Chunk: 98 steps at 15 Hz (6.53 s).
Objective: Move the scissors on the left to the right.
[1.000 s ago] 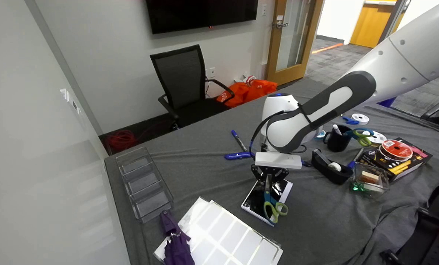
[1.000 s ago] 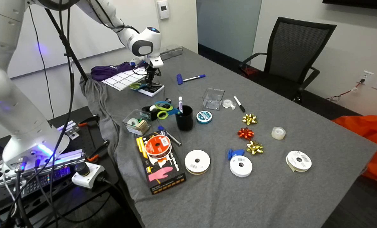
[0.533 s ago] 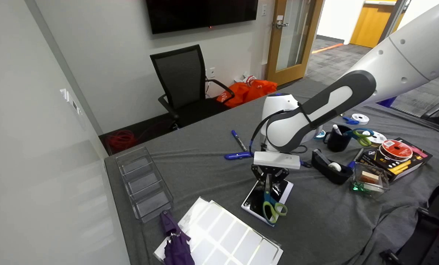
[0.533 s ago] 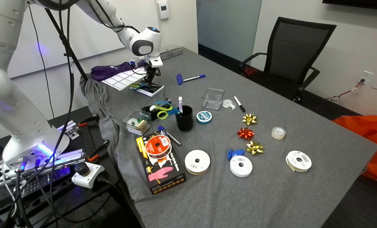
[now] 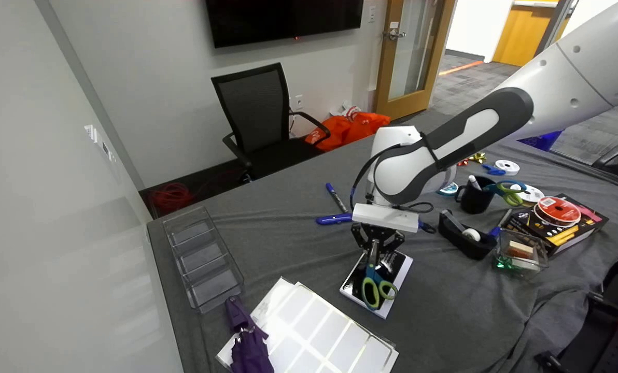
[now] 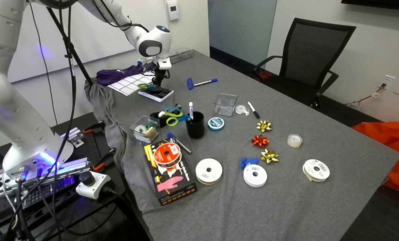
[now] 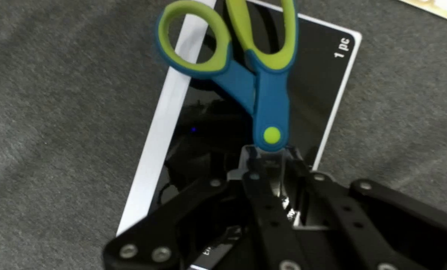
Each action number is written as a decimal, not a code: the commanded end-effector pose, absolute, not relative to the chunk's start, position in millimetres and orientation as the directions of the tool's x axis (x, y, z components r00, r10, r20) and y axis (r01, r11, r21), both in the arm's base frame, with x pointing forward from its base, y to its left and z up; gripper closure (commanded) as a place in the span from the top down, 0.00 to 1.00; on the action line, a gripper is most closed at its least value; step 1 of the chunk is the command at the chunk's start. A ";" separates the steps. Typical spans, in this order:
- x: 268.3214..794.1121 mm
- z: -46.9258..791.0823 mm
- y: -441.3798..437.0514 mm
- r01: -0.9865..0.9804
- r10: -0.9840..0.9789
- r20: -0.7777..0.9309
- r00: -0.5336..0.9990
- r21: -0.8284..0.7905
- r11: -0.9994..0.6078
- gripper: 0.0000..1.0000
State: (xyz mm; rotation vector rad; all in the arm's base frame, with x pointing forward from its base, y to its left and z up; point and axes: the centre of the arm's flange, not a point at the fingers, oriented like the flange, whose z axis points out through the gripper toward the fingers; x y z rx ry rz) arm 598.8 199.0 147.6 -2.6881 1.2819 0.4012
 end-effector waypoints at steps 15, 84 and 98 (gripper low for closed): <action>632.3 259.3 156.0 -0.883 -0.840 -0.274 0.469 -0.137 -0.448 0.19; 701.9 127.5 -74.7 -0.950 -0.918 -0.246 0.311 -0.048 -0.309 0.54; 704.9 171.9 -55.7 -0.917 -0.914 -0.091 0.395 -0.089 -0.388 1.00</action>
